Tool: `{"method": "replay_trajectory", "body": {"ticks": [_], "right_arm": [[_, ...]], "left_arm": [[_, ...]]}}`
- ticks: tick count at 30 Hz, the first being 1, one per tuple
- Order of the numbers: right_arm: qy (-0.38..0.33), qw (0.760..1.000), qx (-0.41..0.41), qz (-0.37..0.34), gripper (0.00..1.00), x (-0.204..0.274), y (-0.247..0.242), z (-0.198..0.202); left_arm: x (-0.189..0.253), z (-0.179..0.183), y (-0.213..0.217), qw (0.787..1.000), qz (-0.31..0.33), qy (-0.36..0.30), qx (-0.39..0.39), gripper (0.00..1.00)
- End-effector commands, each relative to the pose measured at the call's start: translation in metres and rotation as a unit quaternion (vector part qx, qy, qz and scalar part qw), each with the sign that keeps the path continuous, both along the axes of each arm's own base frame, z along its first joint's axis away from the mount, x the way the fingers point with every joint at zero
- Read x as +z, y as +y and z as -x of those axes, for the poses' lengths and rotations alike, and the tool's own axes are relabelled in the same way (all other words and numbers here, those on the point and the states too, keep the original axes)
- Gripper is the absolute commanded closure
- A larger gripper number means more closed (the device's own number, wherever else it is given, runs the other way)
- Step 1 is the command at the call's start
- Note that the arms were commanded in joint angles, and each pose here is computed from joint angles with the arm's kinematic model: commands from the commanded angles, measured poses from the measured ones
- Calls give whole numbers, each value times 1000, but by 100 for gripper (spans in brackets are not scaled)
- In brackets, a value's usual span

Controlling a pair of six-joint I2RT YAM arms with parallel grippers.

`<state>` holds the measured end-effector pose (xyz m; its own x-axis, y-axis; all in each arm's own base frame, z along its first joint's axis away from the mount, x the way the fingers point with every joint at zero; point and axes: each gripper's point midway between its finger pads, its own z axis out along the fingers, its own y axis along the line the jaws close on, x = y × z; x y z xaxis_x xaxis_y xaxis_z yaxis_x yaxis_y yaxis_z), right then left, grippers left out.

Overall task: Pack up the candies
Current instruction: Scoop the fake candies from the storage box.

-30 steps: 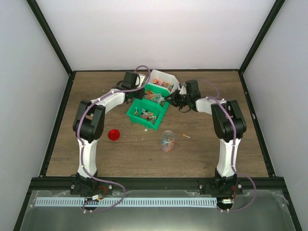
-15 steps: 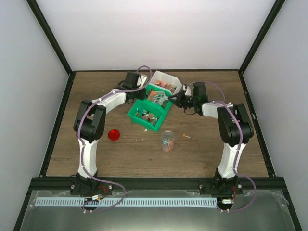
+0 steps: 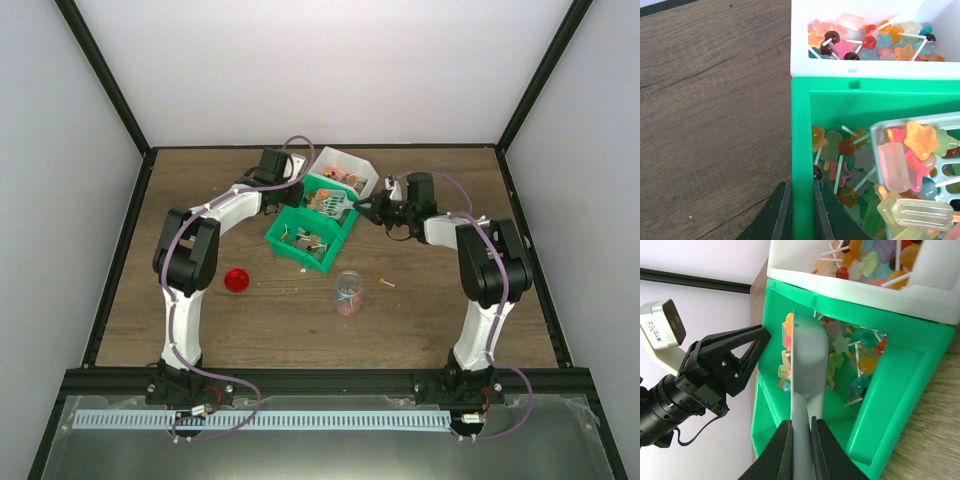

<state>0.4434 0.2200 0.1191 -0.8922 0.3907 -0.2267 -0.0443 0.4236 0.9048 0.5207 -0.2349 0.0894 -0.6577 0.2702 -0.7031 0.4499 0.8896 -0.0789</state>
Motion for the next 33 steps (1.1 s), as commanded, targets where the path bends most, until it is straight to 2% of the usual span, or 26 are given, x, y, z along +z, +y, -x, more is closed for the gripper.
{"method": "replay_trajectory", "body": {"ticks": [1, 23, 33], "right_arm": [[-14, 999, 28, -26, 99, 23, -2, 14], [-30, 999, 2, -41, 99, 55, -38, 25], [0, 994, 28, -102, 99, 49, -39, 35]], "left_arm": [[-27, 10, 8, 999, -12, 38, 9, 96], [-33, 11, 11, 999, -11, 40, 11, 96], [-31, 10, 11, 999, -10, 37, 12, 95]]}}
